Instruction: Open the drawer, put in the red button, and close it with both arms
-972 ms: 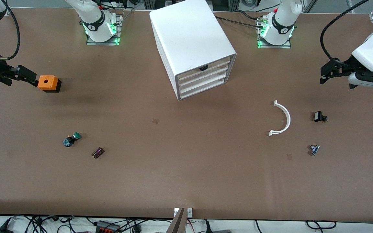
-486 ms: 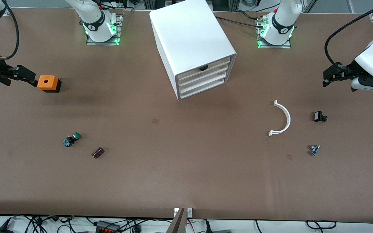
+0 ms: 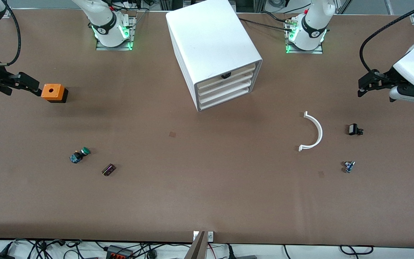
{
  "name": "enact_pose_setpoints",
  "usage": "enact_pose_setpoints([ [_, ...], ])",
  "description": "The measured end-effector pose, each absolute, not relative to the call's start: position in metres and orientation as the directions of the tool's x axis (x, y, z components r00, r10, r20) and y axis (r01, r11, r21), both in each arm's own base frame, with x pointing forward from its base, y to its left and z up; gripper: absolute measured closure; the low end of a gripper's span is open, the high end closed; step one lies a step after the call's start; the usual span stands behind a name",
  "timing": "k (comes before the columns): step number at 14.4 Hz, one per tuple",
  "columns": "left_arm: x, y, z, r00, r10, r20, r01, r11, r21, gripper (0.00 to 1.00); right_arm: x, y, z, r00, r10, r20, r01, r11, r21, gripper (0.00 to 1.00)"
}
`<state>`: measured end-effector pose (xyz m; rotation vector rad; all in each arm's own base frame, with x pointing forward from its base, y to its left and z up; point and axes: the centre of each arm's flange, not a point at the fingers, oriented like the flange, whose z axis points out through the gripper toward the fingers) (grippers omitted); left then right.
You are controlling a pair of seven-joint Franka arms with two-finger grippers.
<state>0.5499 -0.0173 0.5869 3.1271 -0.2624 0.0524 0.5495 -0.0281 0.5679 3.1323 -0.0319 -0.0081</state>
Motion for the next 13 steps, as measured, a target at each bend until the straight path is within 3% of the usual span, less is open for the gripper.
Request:
enact_pose_setpoints([
  [13, 0.5528, -0.0222, 0.5864, 0.984, -0.175, 0.014, -0.175, -0.984, 0.003, 0.0, 0.5495, -0.0284, 0.5676, 1.0, -0.021, -0.006, -0.021, -1.0, 0.009, 0.0],
])
